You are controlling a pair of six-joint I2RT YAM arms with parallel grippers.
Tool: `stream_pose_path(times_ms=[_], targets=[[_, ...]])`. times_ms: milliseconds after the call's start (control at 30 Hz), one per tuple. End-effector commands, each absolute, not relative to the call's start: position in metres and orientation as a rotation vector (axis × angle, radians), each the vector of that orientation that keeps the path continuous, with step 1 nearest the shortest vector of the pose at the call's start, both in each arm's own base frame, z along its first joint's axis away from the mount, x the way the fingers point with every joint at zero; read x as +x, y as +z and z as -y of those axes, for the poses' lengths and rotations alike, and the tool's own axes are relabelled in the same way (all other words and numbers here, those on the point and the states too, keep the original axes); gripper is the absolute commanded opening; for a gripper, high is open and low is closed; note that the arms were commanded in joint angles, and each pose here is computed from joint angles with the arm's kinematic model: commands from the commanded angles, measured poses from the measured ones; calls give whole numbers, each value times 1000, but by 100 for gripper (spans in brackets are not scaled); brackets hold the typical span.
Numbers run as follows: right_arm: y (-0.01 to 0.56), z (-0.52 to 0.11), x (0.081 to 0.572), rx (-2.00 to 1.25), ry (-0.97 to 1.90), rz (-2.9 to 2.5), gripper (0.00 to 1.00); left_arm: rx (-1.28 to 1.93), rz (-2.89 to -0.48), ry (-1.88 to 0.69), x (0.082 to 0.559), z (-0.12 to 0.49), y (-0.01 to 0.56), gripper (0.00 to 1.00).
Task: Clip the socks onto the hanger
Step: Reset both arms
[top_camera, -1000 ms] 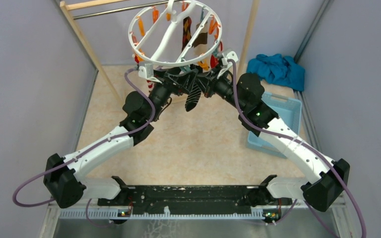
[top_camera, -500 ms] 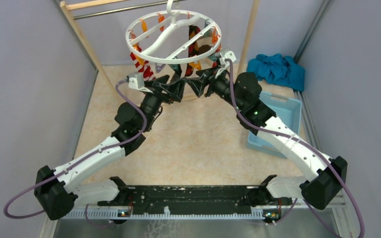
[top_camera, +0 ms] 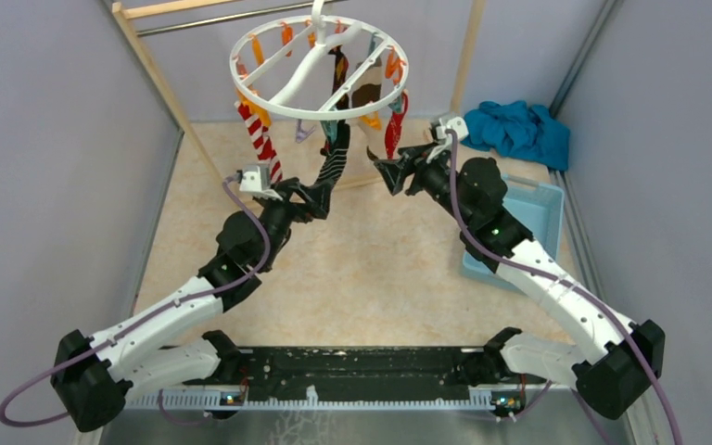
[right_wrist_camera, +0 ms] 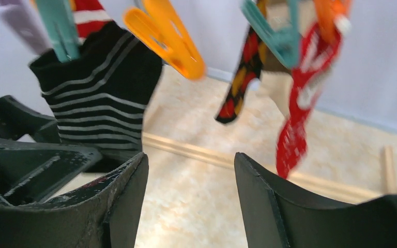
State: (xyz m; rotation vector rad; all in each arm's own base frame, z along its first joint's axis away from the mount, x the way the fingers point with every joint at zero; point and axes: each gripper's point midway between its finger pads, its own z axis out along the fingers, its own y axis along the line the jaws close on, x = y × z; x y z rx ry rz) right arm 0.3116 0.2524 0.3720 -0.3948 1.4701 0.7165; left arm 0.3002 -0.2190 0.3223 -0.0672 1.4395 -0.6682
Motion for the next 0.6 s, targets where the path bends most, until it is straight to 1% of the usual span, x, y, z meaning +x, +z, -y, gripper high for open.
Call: stream_pose_path(times_ms=[0,100,300,400,567], targets=[[365,-217,312,-282,684,-1492,62,-94,-1551,-586,298,205,284,98],[341,-197,314,-231,641,-1554,62,-117,-1617,-551,296,198,263,98],[296,-167,316,-136,575,-1672,62,-130,-1652,-546,287,189,246,98],[271,-150,318,-69,551,-1735,62,-140,-1677,-494,286,181,231,98],[252,-134,320,-2,548,-1809,61,-164,-1730,-457,285,176,215,98]])
